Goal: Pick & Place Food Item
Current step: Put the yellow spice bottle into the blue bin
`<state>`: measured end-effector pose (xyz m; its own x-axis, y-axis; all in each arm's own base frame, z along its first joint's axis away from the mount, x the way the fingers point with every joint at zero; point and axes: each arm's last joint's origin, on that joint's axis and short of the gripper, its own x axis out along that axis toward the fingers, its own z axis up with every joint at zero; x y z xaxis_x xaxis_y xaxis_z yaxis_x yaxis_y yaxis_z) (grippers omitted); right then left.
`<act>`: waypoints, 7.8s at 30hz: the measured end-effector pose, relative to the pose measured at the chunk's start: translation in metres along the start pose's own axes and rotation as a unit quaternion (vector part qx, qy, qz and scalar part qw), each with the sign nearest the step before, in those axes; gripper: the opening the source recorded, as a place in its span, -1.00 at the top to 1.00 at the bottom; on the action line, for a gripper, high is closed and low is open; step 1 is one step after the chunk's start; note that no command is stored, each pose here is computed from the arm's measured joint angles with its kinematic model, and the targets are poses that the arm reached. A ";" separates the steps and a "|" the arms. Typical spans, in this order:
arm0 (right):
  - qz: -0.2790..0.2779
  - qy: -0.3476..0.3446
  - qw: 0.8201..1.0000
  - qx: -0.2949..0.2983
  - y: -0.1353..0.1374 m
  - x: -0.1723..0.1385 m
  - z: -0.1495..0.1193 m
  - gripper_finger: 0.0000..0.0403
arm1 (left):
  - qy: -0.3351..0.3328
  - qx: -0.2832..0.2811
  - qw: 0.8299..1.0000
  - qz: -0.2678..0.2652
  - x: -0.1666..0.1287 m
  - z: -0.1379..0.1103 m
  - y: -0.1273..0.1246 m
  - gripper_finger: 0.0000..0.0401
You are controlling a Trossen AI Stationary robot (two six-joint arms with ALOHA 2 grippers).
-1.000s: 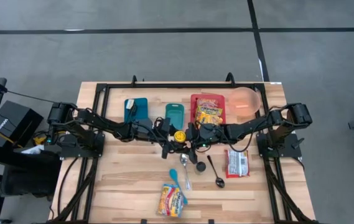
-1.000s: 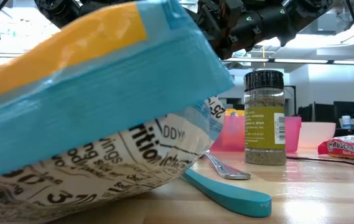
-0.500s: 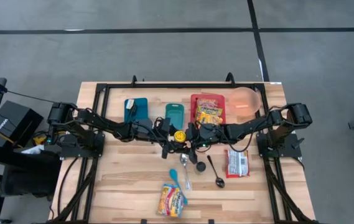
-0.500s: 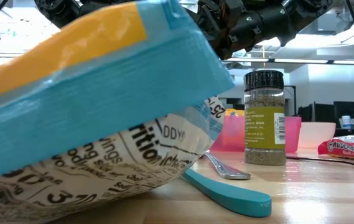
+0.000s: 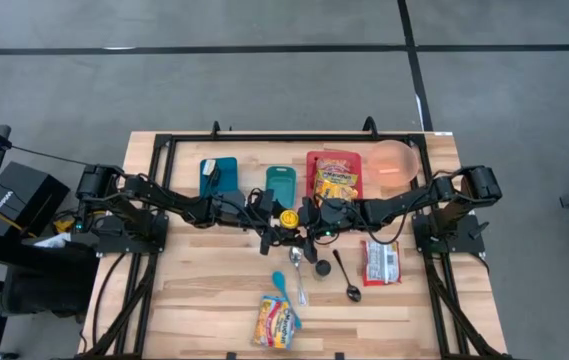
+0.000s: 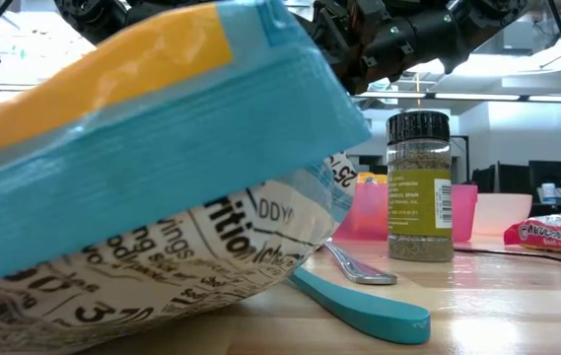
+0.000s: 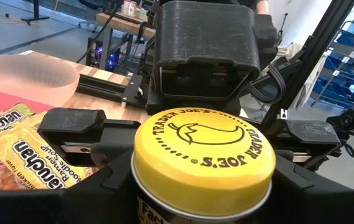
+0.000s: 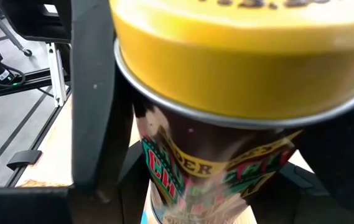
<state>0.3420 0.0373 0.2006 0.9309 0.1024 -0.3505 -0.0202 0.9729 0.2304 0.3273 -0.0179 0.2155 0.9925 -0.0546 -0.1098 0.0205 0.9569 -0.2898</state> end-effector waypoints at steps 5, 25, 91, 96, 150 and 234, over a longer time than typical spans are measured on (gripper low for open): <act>0.000 0.000 1.000 0.000 0.000 0.000 0.000 -0.05 | 0.000 0.000 1.000 0.000 0.000 0.000 0.000 -0.05; 0.000 0.000 1.000 0.000 0.000 0.000 0.000 -0.04 | 0.000 0.000 1.000 0.000 0.000 0.000 0.000 -0.05; -0.059 0.101 0.992 -0.055 0.015 -0.056 0.009 -0.47 | 0.016 0.081 0.975 0.207 -0.061 0.035 0.001 -0.05; -0.132 0.078 0.985 -0.075 0.023 -0.069 0.014 -0.47 | 0.004 0.093 0.952 0.292 -0.070 0.028 0.010 -0.05; -0.186 0.049 0.977 -0.090 0.031 -0.077 0.017 -0.47 | -0.090 -0.009 0.830 0.551 -0.137 -0.044 0.106 -0.06; -0.184 0.051 0.977 -0.098 0.033 -0.077 0.016 -0.47 | -0.039 0.032 0.842 0.538 -0.130 -0.103 0.100 -0.07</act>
<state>0.2759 0.0581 0.2496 0.8481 -0.2505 -0.4669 0.2294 0.9679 -0.1027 0.1881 0.0550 0.1029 0.4462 0.8694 -0.2121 -0.8906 0.4546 -0.0103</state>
